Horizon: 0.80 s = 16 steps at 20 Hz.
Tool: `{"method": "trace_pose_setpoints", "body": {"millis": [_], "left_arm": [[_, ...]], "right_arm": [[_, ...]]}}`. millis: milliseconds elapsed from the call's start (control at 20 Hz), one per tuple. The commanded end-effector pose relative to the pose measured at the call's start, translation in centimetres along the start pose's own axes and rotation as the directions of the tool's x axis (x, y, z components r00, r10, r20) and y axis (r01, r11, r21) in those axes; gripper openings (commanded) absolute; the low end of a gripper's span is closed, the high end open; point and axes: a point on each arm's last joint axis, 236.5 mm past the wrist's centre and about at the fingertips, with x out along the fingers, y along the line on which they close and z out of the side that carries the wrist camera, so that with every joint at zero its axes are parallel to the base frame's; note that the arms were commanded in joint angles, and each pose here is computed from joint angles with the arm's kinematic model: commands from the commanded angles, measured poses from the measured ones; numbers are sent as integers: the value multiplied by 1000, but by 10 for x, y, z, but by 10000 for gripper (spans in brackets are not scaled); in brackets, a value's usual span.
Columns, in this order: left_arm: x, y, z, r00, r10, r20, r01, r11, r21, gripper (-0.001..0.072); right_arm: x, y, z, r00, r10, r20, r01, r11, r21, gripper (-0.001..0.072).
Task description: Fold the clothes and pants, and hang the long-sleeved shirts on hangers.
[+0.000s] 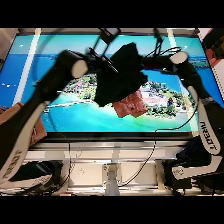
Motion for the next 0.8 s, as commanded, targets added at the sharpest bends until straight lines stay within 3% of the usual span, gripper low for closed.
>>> {"method": "trace_pose_setpoints", "body": {"millis": [0, 250, 500, 650, 700, 750], "left_arm": [[-62, 25, 35, 990, 64, 129, -62, 998, -14, 37], [-80, 39, 40, 983, 95, 158, -91, 995, -30, 37], [-80, 40, 40, 983, 98, 157, -94, 995, -31, 37], [-81, 47, 38, 982, 110, 154, -105, 994, -39, 36], [-81, 50, 37, 982, 116, 152, -111, 993, -43, 36], [-81, 52, 36, 981, 120, 151, -115, 992, -45, 37]], "right_arm": [[-54, -23, 48, 987, -106, 119, 102, 994, 41, 35], [-179, -101, 120, 896, -275, 347, 187, 945, 267, 34], [-337, -178, 139, 700, -510, 501, 309, 848, 431, 34], [-424, -240, 88, 573, -729, 374, 468, 666, 581, 34], [-443, -261, 52, 548, -799, 249, 521, 559, 645, 34], [-468, -281, 2, 495, -866, 69, 571, 384, 726, 34]]}}
